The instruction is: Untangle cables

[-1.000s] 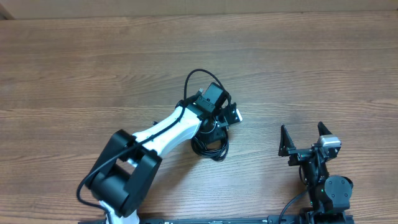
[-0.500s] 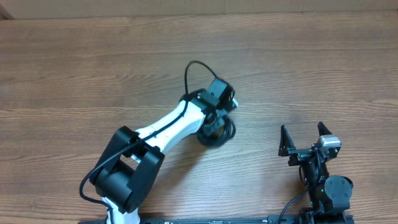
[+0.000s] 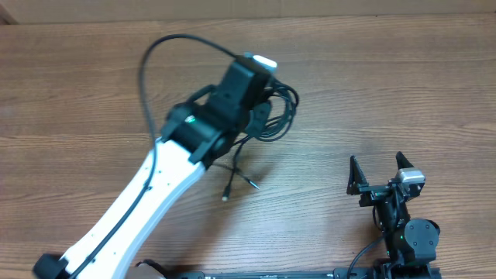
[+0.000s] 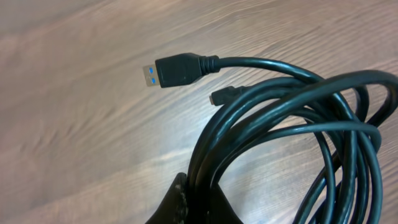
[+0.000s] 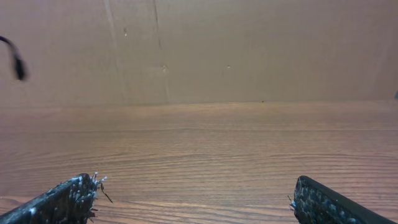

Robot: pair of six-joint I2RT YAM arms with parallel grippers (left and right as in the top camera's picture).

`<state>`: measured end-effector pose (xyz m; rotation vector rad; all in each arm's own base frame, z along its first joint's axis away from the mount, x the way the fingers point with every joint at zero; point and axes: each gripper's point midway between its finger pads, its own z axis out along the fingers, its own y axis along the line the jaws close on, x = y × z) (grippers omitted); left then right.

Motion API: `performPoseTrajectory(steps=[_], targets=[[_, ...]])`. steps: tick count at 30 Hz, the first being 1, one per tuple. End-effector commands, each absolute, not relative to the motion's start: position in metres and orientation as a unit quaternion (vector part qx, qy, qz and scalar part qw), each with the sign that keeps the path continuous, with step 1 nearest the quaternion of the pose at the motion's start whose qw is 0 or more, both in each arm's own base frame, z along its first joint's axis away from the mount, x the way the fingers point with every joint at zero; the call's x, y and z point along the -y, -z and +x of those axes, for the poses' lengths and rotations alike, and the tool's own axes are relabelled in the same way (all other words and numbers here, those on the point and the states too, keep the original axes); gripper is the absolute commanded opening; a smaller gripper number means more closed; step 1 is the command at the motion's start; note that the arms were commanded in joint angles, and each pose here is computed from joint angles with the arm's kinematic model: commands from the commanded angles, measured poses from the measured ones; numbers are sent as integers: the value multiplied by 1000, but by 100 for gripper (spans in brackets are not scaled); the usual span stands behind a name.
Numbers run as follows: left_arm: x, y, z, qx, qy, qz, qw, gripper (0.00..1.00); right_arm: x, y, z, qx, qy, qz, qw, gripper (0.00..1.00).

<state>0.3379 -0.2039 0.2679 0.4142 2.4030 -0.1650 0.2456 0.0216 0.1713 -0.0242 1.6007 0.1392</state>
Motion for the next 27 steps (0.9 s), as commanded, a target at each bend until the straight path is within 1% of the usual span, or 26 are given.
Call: performPoseTrajectory(steps=[1,5,9,14,20,27], targets=[[186,-274,336,-937,82,55,334,4,-21,-170,246,-715,-58,-10,696,100],[178,-266,328,-947,90,-8,307,4,-21,-170,246,-715,-58,-10,696,100],[174,-259,321,-954,79,-8,289,4,-21,-170,246,-716,-58,-10,696,100],[167,-252,310,-961,74,-43,262,5,-21,-170,246,-715,-58,-10,696,100],[150,-240,281,-977,40,-43,207,5,-21,-170,246,-715,-58,-10,696,100],[129,-256,278,-969,13,-55,242,5,-21,-170,246,-716,-58,-10,696,100]])
